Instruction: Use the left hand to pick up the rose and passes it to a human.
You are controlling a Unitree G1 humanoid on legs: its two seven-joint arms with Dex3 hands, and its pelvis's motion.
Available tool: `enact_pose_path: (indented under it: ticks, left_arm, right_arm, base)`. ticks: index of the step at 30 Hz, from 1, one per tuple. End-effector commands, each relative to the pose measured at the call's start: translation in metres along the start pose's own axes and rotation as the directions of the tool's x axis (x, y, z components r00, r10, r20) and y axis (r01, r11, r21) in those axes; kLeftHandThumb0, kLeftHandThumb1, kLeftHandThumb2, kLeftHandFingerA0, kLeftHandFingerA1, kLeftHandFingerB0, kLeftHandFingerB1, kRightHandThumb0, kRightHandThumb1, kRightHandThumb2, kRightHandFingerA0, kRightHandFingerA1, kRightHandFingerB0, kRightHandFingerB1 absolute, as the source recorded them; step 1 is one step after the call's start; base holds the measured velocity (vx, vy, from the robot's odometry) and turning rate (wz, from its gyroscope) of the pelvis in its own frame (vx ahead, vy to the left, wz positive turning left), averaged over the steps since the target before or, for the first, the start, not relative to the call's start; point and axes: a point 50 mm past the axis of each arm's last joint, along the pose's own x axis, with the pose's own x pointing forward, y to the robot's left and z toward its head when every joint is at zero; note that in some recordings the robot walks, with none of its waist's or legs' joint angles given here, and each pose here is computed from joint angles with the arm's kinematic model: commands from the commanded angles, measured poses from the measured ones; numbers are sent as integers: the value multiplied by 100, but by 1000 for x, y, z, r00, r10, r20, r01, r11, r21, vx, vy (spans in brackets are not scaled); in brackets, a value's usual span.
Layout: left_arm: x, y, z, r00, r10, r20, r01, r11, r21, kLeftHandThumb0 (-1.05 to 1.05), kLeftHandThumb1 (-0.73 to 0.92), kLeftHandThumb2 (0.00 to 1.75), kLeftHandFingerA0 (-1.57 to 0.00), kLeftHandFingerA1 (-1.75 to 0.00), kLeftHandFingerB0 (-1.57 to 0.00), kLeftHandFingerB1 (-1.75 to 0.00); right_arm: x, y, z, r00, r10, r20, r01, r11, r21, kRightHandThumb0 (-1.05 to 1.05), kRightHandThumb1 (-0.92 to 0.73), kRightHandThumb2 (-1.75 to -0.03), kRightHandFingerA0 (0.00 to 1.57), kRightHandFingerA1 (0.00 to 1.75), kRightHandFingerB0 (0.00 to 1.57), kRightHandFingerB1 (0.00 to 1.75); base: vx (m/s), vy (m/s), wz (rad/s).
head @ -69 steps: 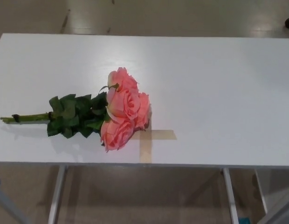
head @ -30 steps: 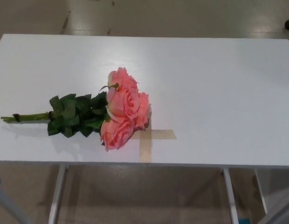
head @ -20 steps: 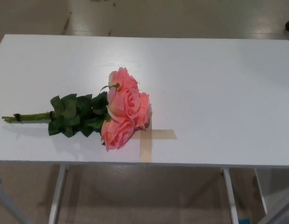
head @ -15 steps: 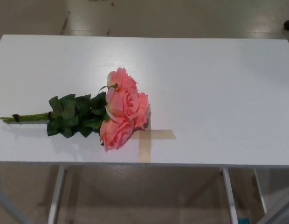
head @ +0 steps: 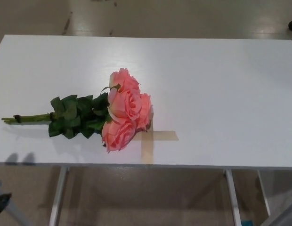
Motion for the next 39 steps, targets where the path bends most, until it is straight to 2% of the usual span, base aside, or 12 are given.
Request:
enact_pose_path:
  ticks: [1, 6, 8, 9, 10, 17, 22, 23, 24, 27, 37, 39]
  left_arm:
    - [24, -2, 4, 998, -50, 41, 47, 995, 87, -81, 49, 79, 0, -25, 0, -30]
    - [54, -4, 6, 996, -89, 31, 84, 987, 138, -93, 55, 63, 0, -17, 0, -29]
    - [77, -4, 5, 992, -129, 1, 127, 977, 171, -97, 58, 102, 0, -24, 0, -27]
    - [82, -4, 6, 990, -139, -5, 138, 974, 177, -105, 58, 61, 0, -13, 0, -30]
    - [88, -3, 8, 988, -153, -9, 152, 971, 183, -84, 46, 94, 0, -2, 0, -12]
    - [111, 7, 2, 975, -214, -58, 222, 947, 232, -69, 40, 64, -6, -21, -9, -23]
    - [133, 4, -7, 965, -231, -124, 257, 926, 275, -63, 41, 77, -7, -19, -8, -27]
    - [138, 1, -7, 962, -233, -144, 266, 917, 297, -58, 37, 77, -3, -24, -5, -29]
    - [140, 0, -8, 959, -235, -156, 273, 913, 303, -58, 37, 77, -3, -24, -6, -29]
    - [151, -11, -10, 944, -257, -207, 316, 884, 345, -58, 37, 77, -3, -24, -5, -29]
    - [160, -48, -13, 902, -308, -304, 420, 791, 444, -55, 36, 75, -3, -24, -8, -29]
    - [165, -54, -12, 894, -321, -314, 439, 773, 458, -60, 41, 74, -8, -17, -9, -24]
  right_arm:
    - [-1, -1, -2, 1000, -6, -10, 7, 999, 33, -62, -76, -64, 48, 35, 29, 31]
    - [-1, 3, -1, 998, 65, 22, -65, 998, 10, -61, -77, -64, 45, 34, 28, 31]
    - [-2, 4, -1, 996, 80, 39, -81, 997, 6, -61, -77, -64, 51, 36, 28, 31]
    - [-2, 4, -1, 996, 80, 40, -80, 997, 5, -61, -76, -64, 52, 36, 28, 31]
    - [-2, 4, -1, 996, 78, 41, -79, 997, 4, -61, -77, -64, 51, 36, 28, 31]
    - [-1, 4, 4, 995, 82, 49, -82, 997, -9, -61, -77, -64, 50, 36, 27, 30]
    - [0, 4, 6, 995, 83, 55, -84, 996, 8, -61, -77, -63, 50, 37, 26, 31]
    - [0, 4, 6, 995, 86, 56, -86, 996, 9, -66, -64, -92, 45, 51, 21, 43]
    - [0, 4, 7, 995, 86, 56, -87, 996, 9, -61, -77, -63, 52, 38, 26, 31]
    - [1, 3, 8, 995, 87, 55, -88, 996, 18, -66, -64, -92, 45, 51, 21, 43]
    - [-1, 5, 5, 993, 106, 60, -107, 994, 18, -66, -63, -92, 45, 51, 20, 43]
    - [0, 5, 7, 993, 104, 62, -106, 994, 13, -61, -76, -64, 54, 38, 26, 30]
  base:
    - [0, 0, 0]
    - [0, 0, 0]
    - [0, 0, 0]
    - [0, 0, 0]
    - [0, 0, 0]
    - [0, 0, 0]
    - [0, 0, 0]
    - [0, 0, 0]
    - [0, 0, 0]
    - [0, 0, 0]
    - [0, 0, 0]
    - [0, 0, 0]
